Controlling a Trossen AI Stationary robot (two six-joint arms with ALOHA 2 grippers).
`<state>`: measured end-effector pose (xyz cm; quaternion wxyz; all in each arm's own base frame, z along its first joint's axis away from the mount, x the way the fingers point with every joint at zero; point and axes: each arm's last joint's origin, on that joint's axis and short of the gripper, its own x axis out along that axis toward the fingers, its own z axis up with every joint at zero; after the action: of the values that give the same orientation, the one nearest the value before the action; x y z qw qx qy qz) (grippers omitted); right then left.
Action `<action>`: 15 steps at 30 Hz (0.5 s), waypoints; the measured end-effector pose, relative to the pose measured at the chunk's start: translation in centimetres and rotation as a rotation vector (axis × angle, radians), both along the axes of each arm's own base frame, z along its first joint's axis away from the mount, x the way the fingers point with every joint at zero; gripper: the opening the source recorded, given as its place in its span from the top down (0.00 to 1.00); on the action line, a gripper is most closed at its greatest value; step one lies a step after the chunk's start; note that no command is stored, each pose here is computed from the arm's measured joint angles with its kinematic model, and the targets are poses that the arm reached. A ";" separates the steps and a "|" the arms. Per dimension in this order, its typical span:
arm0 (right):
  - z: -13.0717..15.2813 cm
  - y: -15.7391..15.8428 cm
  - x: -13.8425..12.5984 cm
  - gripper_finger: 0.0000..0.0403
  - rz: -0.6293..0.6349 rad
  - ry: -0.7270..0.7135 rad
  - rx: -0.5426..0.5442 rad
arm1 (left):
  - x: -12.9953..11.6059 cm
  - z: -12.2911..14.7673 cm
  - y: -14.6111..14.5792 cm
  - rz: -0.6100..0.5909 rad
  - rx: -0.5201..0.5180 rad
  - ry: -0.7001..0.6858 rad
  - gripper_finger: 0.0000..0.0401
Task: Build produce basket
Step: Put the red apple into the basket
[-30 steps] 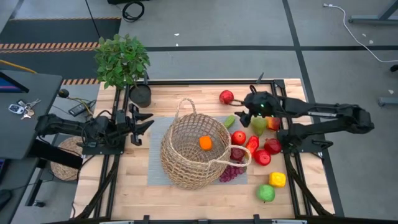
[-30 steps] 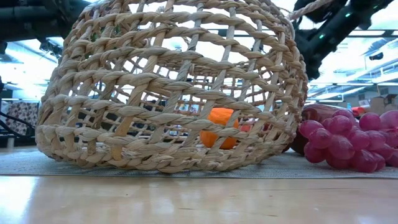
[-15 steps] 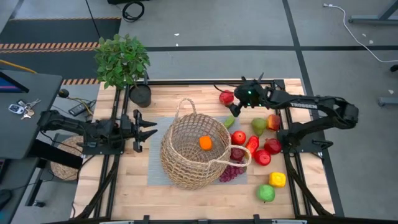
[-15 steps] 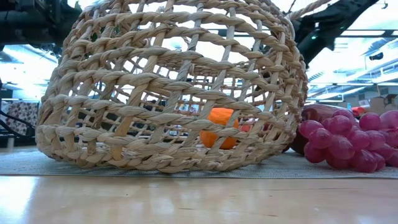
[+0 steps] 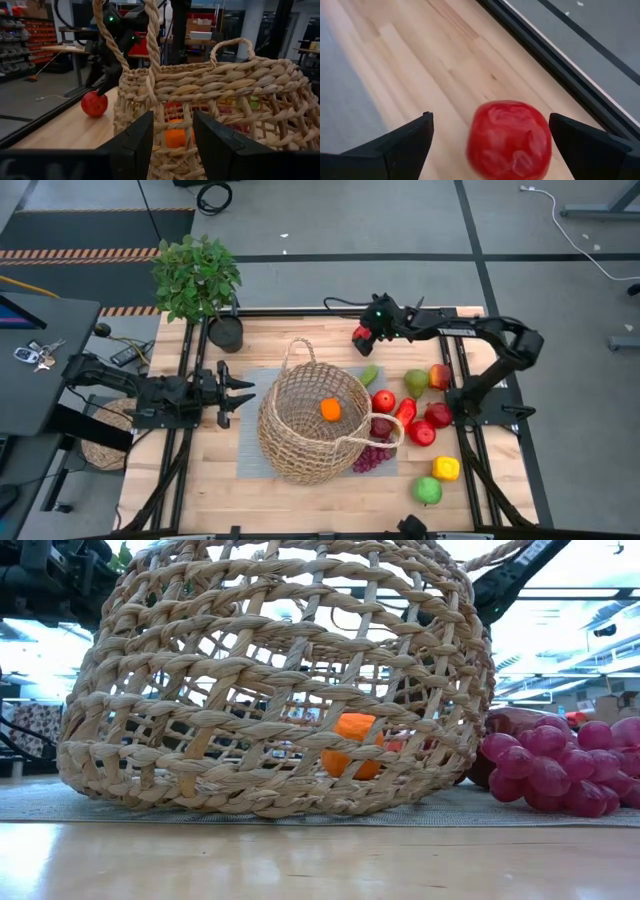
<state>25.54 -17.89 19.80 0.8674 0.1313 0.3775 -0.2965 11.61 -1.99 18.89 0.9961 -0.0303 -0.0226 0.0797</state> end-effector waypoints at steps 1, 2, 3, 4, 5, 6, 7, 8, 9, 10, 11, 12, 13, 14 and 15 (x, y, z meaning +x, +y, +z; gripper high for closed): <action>-0.2 -0.2 0.0 0.01 -0.003 0.005 0.000 | 0.0 0.0 0.0 0.000 0.002 0.000 0.64; -0.4 -0.5 0.1 0.01 -0.003 0.008 -0.003 | 0.0 0.0 0.0 0.000 0.003 -0.001 0.64; -0.5 -0.7 0.2 0.01 -0.004 0.009 -0.007 | 0.0 0.0 0.0 0.000 0.003 -0.001 0.64; -0.8 -1.0 0.2 0.01 -0.008 0.012 -0.006 | 0.0 0.0 0.0 0.000 0.003 0.000 0.65; -1.1 -1.2 0.2 0.01 -0.013 0.017 -0.002 | 0.0 0.0 0.0 0.001 0.004 -0.001 0.65; -1.5 -1.4 0.2 0.01 -0.014 0.025 0.008 | 0.0 0.0 0.0 0.001 0.004 -0.001 0.65; -1.9 -1.5 0.2 0.01 -0.015 0.034 0.018 | 0.0 0.0 0.0 0.001 0.003 -0.001 0.65; -2.2 -1.6 0.2 0.01 -0.016 0.044 0.024 | 0.0 0.0 0.0 0.001 0.003 -0.001 0.65; -2.5 -1.7 0.3 0.01 -0.015 0.054 0.029 | 0.0 0.0 0.0 0.001 0.004 -0.001 0.64; -2.8 -1.7 0.3 0.01 -0.014 0.062 0.035 | 0.0 0.0 0.0 0.001 0.004 -0.001 0.64; -3.2 -1.8 0.4 0.01 -0.012 0.071 0.041 | 0.0 0.0 0.0 0.001 0.004 -0.001 0.64; -3.5 -1.8 0.4 0.01 -0.011 0.079 0.048 | 0.0 0.0 0.0 0.001 0.004 -0.001 0.63; -3.7 -1.8 0.5 0.01 -0.011 0.086 0.052 | 0.0 0.0 0.0 0.001 0.004 -0.001 0.63; -3.9 -1.8 0.5 0.01 -0.011 0.091 0.056 | 0.0 0.0 0.0 0.001 0.004 -0.001 0.63; -4.1 -1.9 0.5 0.01 -0.013 0.095 0.060 | 0.0 0.0 0.0 0.001 0.004 -0.001 0.63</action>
<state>26.05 -19.75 15.70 0.8423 0.1453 0.4260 -0.2966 11.61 -1.98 18.90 0.9961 -0.0283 -0.0232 0.0799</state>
